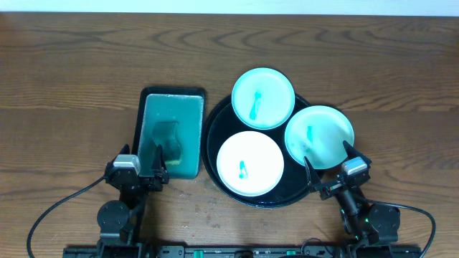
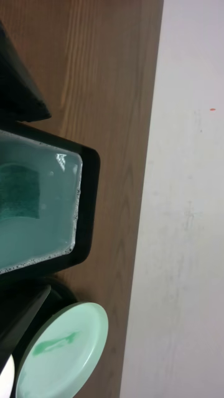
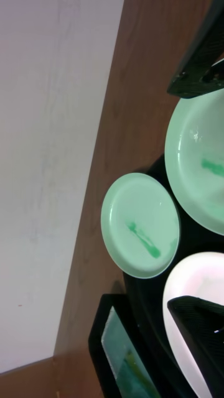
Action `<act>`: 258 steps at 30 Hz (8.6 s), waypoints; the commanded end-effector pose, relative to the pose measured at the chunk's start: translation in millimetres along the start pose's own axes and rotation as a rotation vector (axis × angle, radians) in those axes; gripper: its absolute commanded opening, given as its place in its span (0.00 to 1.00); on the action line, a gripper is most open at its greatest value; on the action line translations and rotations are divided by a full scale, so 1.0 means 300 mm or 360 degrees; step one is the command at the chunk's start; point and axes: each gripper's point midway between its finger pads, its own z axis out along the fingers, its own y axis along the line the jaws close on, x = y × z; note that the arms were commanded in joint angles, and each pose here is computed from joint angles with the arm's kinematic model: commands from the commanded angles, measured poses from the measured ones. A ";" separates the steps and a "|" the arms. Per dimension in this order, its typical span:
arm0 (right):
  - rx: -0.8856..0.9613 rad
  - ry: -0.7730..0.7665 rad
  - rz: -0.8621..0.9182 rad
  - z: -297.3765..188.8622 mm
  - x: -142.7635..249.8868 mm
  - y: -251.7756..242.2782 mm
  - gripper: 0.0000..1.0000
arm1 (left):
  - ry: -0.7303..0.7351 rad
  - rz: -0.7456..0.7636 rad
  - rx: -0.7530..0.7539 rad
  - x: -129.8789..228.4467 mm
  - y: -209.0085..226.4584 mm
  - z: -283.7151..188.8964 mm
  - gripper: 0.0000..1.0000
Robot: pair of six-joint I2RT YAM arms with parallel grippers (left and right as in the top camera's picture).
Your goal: Clean dirty plates on tray and stack at the side
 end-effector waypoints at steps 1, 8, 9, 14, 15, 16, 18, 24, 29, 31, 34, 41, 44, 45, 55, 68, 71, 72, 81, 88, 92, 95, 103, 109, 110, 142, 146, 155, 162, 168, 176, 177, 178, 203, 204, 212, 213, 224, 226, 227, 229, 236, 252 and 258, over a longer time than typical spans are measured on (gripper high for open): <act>-0.0007 -0.0003 0.0015 0.000 0.002 0.004 0.99 | 0.0083 0.0011 0.0023 0.048 -0.006 0.000 0.81; -0.0007 -0.0003 0.0015 0.000 0.002 0.004 0.99 | 0.0083 0.0011 0.0022 0.048 -0.006 0.000 0.81; -0.0007 -0.0002 0.0015 0.000 0.003 0.004 0.99 | 0.0083 0.0011 0.0022 0.048 -0.006 0.000 0.81; -0.0007 -0.0003 0.0015 0.000 0.002 0.004 0.99 | 0.0083 0.0011 0.0023 0.048 -0.006 0.000 0.81; -0.0007 -0.0003 0.0015 0.000 0.002 0.004 0.99 | 0.0083 0.0011 0.0022 0.048 -0.006 0.000 0.81; -0.0007 -0.0003 0.0015 0.000 0.002 0.004 0.99 | 0.0083 0.0011 0.0022 0.048 -0.006 0.000 0.81; -0.0007 -0.0002 0.0015 0.000 0.002 0.004 0.99 | 0.0083 0.0011 0.0022 0.048 -0.006 0.000 0.81; -0.0007 -0.0002 0.0015 0.001 0.003 0.004 0.99 | 0.0080 0.0060 -0.0037 0.048 0.016 0.000 0.81; -0.0006 -0.0016 0.0009 0.000 -0.005 0.004 0.99 | 0.0074 0.0053 -0.0021 0.044 0.010 0.001 0.81; 0.0000 -0.0030 0.0006 0.000 -0.012 0.002 0.99 | 0.0080 0.0052 0.0008 0.047 -0.001 0.000 0.81; -0.0020 -0.0052 0.0000 0.000 -0.024 0.009 0.99 | 0.0082 0.0050 0.0039 0.048 -0.012 0.000 0.81; -0.0043 -0.0085 0.0101 -0.001 -0.042 0.016 0.99 | 0.0007 -0.0088 0.0266 -0.004 -0.097 -0.008 0.81; -0.0129 -0.0155 0.0209 -0.010 -0.097 0.045 0.99 | -0.0032 -0.0256 0.0289 -0.068 -0.111 -0.023 0.81; -0.0144 -0.0168 0.0238 -0.016 -0.123 0.050 0.99 | -0.0043 -0.0281 0.0292 -0.090 -0.114 -0.027 0.81; -0.0133 0.0093 0.0325 0.009 -0.399 0.035 0.99 | 0.0567 -0.0368 0.0165 -0.207 -0.140 -0.019 0.81; -0.0231 0.1096 0.0757 0.232 -0.293 0.026 0.99 | 0.1589 -0.0486 -0.0085 -0.169 -0.141 0.013 0.81; -0.0428 0.1229 0.0911 0.241 -0.242 0.096 0.99 | 0.1713 -0.0485 -0.0149 -0.116 -0.122 0.007 0.81; -0.0494 0.1258 0.0951 0.248 -0.229 0.118 0.99 | 0.1753 -0.0478 -0.0179 -0.098 -0.112 0.005 0.81; -0.0076 0.1907 0.0653 0.220 0.103 0.190 0.63 | 0.1950 -0.0493 -0.0239 -0.005 -0.096 0.025 0.81; 0.0251 0.2233 0.0692 0.185 0.290 0.229 0.50 | 0.1942 -0.0399 -0.0380 0.004 -0.038 0.027 0.81; 0.0328 0.2374 0.0707 0.159 0.390 0.219 0.36 | 0.1927 -0.0390 -0.0399 0.011 -0.029 0.035 0.81; 0.0345 0.2434 0.0699 0.155 0.434 0.220 0.29 | 0.1933 -0.0389 -0.0400 0.022 -0.027 0.034 0.80; 0.0511 0.2475 0.0693 0.144 0.542 0.185 0.28 | 0.1907 -0.0389 -0.0393 0.030 -0.026 0.049 0.79; 0.0374 0.2411 0.0679 0.194 0.562 0.208 0.01 | 0.1900 -0.0389 -0.0390 0.028 -0.026 0.053 0.79; 0.0367 0.2395 0.0681 0.203 0.562 0.209 0.01 | 0.1894 -0.0389 -0.0389 0.027 -0.026 0.056 0.79; 0.0339 0.2336 0.0605 0.231 0.561 0.198 0.01 | 0.2376 -0.0414 -0.0468 0.536 0.004 0.210 0.07; 0.0339 0.2335 0.0603 0.232 0.561 0.198 0.01 | 0.2338 -0.0413 -0.0456 0.450 -0.009 0.220 0.07; 0.0339 0.2334 0.0604 0.232 0.561 0.198 0.01 | 0.2042 -0.0400 -0.0371 0.196 -0.045 0.251 0.07; 0.0338 0.2330 0.0605 0.234 0.560 0.198 0.01 | 0.2012 -0.0343 -0.0443 0.207 -0.011 0.246 0.07; 0.0339 0.2332 0.0604 0.233 0.560 0.198 0.01 | 0.2053 -0.0320 -0.0484 0.218 0.003 0.229 0.07; 0.0338 0.2330 0.0605 0.234 0.560 0.198 0.01 | 0.2241 -0.0516 -0.0060 0.196 -0.237 0.177 0.07; 0.0338 0.2330 0.0604 0.234 0.560 0.198 0.01 | 0.2249 -0.0516 -0.0021 0.203 -0.272 0.174 0.07; 0.0338 0.2330 0.0605 0.234 0.560 0.198 0.01 | 0.2248 -0.0499 0.0003 0.216 -0.306 0.172 0.07; 0.0341 0.2344 0.0604 0.227 0.561 0.198 0.01 | 0.2527 -0.0424 0.0052 0.664 -0.692 0.086 0.07; 0.0341 0.2344 0.0604 0.227 0.561 0.198 0.01 | 0.2521 -0.0365 -0.0069 0.678 -0.646 0.082 0.07; 0.0340 0.2340 0.0605 0.229 0.561 0.198 0.01 | 0.2373 -0.0026 -0.0569 0.644 -0.444 0.092 0.07; 0.0340 0.2341 0.0605 0.229 0.561 0.198 0.01 | 0.2346 0.0021 -0.0611 0.632 -0.425 0.098 0.07; 0.0341 0.2342 0.0604 0.228 0.561 0.198 0.01 | 0.2140 0.0397 -0.0846 0.525 -0.290 0.147 0.07; 0.0340 0.2342 0.0604 0.228 0.561 0.198 0.01 | 0.2144 0.0383 -0.0840 0.485 -0.304 0.152 0.07; 0.0341 0.2342 0.0604 0.228 0.561 0.198 0.01 | 0.2145 0.0373 -0.0833 0.463 -0.314 0.155 0.07; 0.0341 0.2342 0.0603 0.228 0.561 0.198 0.01 | 0.2156 0.0332 -0.0804 0.415 -0.338 0.155 0.07; 0.0341 0.2342 0.0603 0.228 0.561 0.198 0.01 | 0.2086 0.0166 -0.0611 0.201 -0.362 0.167 0.07; 0.0340 0.2342 0.0604 0.228 0.561 0.198 0.01 | 0.2167 -0.0119 -0.0625 0.259 -0.030 0.281 0.07; 0.0341 0.2342 0.0603 0.228 0.561 0.198 0.01 | 0.2182 -0.0248 -0.0359 0.231 -0.147 0.284 0.07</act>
